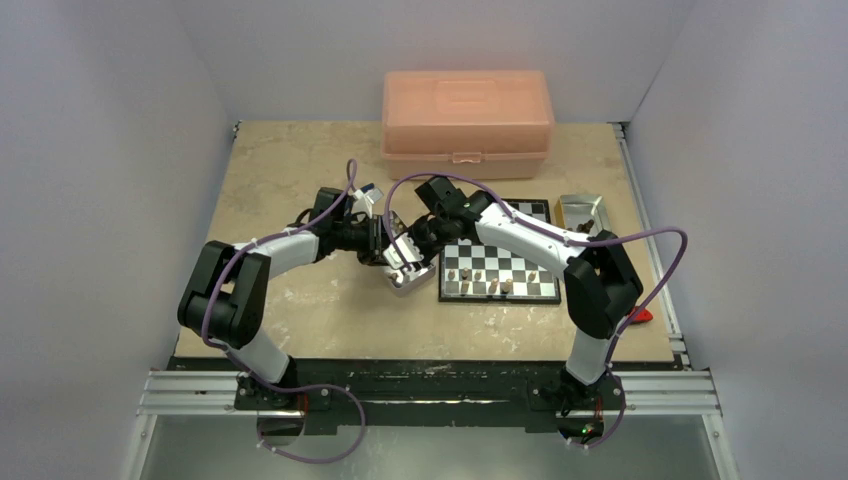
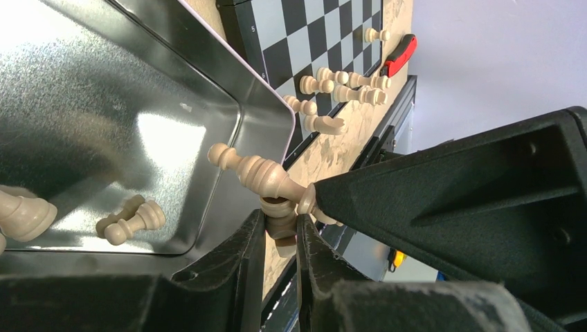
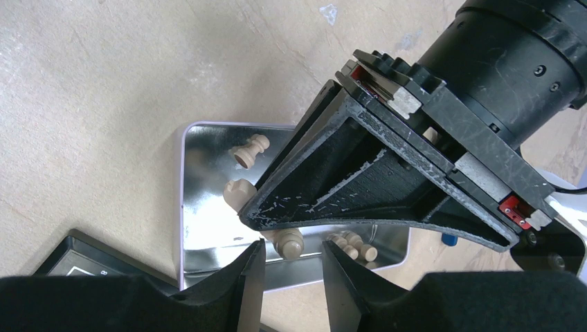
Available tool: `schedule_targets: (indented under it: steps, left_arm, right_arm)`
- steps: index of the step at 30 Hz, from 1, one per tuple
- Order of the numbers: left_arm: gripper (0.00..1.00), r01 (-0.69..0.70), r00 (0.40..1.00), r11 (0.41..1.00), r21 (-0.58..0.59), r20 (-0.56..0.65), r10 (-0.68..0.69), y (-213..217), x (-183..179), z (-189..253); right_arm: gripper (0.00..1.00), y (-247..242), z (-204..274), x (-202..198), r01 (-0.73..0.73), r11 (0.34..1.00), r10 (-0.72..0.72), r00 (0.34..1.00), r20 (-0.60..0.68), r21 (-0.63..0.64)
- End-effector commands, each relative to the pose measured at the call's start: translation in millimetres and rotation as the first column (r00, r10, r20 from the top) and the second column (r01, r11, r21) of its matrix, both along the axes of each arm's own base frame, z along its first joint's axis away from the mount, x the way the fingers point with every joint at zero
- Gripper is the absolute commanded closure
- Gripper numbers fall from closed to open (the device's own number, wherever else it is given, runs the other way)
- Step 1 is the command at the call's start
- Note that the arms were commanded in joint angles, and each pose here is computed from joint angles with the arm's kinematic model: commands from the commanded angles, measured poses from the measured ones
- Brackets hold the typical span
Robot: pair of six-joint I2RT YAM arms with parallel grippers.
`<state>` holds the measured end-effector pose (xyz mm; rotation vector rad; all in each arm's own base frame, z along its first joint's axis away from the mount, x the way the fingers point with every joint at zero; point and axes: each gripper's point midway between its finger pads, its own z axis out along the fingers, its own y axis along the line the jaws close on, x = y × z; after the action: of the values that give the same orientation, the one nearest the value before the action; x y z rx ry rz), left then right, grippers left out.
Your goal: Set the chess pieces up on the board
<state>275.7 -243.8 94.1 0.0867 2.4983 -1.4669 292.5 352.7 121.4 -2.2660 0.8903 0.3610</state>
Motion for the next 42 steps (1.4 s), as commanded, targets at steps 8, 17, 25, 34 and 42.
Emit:
schedule_targets:
  steps: [8, 17, 25, 34, 42]
  left_arm:
    - [1.00, 0.019, 0.999, 1.000, -0.024, 0.030, -0.018, 0, 2, 6]
    - [1.00, 0.005, 1.000, 1.000, 0.011, 0.003, -0.005, 4, 0, -3]
    - [1.00, -0.054, 0.999, 0.992, 0.115, 0.006, 0.054, 20, 4, -18]
    - [0.97, -0.091, 0.995, 0.976, 0.200, 0.048, 0.083, 31, 14, -21]
    - [0.70, -0.147, 0.983, 0.966, 0.211, 0.139, 0.120, 36, 25, -2]
  right_arm:
    - [0.68, 8, -4, -8, -0.022, 1.000, 0.022, 0.999, -0.029, -0.003]
    - [0.93, 9, 3, -6, 0.007, 1.000, -0.007, 1.000, -0.028, 0.005]
    - [0.99, 16, 17, -5, 0.080, 0.995, -0.072, 0.991, -0.115, 0.064]
    - [1.00, 15, 33, 7, 0.189, 0.975, -0.156, 0.956, -0.251, 0.117]
    - [1.00, 16, 28, 15, 0.292, 0.950, -0.235, 0.902, -0.362, 0.111]
